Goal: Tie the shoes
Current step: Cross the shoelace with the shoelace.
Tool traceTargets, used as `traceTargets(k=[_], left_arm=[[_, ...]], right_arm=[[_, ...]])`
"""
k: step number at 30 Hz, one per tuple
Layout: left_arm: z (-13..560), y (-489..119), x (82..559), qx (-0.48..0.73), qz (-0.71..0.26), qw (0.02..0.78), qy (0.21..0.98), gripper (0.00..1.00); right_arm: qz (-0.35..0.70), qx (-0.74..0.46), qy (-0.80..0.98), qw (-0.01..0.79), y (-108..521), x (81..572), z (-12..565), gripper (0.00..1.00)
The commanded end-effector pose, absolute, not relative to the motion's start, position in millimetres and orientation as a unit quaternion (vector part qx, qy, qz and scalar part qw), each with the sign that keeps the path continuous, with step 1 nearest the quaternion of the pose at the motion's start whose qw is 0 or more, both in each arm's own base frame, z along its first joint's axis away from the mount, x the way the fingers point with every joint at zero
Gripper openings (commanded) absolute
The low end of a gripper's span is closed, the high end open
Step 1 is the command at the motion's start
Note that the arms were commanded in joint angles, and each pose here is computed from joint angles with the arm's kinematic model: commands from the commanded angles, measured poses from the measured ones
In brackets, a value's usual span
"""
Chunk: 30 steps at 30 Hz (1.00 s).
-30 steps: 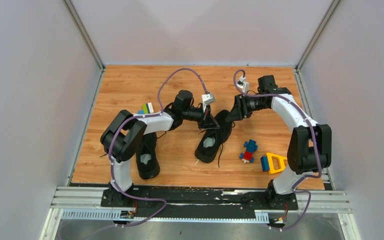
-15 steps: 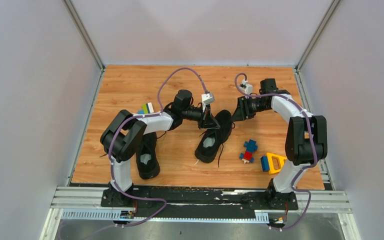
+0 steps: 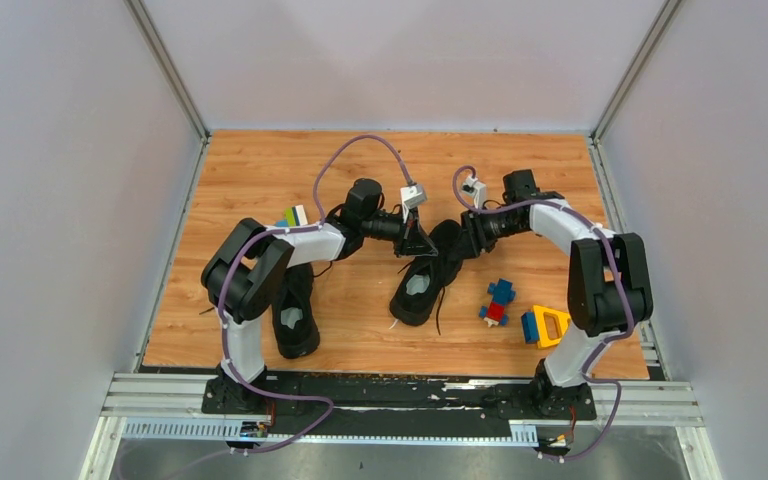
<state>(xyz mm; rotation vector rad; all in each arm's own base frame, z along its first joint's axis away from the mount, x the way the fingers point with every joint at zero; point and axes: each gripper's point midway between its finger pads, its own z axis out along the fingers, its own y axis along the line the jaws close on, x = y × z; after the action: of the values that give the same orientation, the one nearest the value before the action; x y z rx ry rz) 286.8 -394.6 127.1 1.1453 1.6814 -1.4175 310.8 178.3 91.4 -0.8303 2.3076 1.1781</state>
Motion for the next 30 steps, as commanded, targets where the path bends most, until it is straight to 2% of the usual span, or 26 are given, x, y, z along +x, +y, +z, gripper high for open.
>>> traceTargets(k=[1, 8, 21, 25, 30], left_arm=[[128, -394, 290, 0.437, -0.545, 0.329, 0.635, 0.0], [126, -393, 289, 0.441, -0.543, 0.327, 0.635, 0.0], [130, -395, 286, 0.441, -0.553, 0.322, 0.629, 0.0], [131, -396, 285, 0.44, -0.556, 0.321, 0.628, 0.0], [131, -396, 286, 0.44, -0.557, 0.32, 0.627, 0.0]], right_arm=[[0.435, -0.346, 0.79, 0.259, 183, 309, 115, 0.43], [0.47, -0.366, 0.759, 0.261, 190, 294, 127, 0.47], [0.501, -0.36, 0.742, 0.264, 200, 303, 140, 0.52], [0.499, -0.352, 0.748, 0.26, 204, 306, 141, 0.51], [0.492, -0.336, 0.761, 0.258, 205, 314, 139, 0.44]])
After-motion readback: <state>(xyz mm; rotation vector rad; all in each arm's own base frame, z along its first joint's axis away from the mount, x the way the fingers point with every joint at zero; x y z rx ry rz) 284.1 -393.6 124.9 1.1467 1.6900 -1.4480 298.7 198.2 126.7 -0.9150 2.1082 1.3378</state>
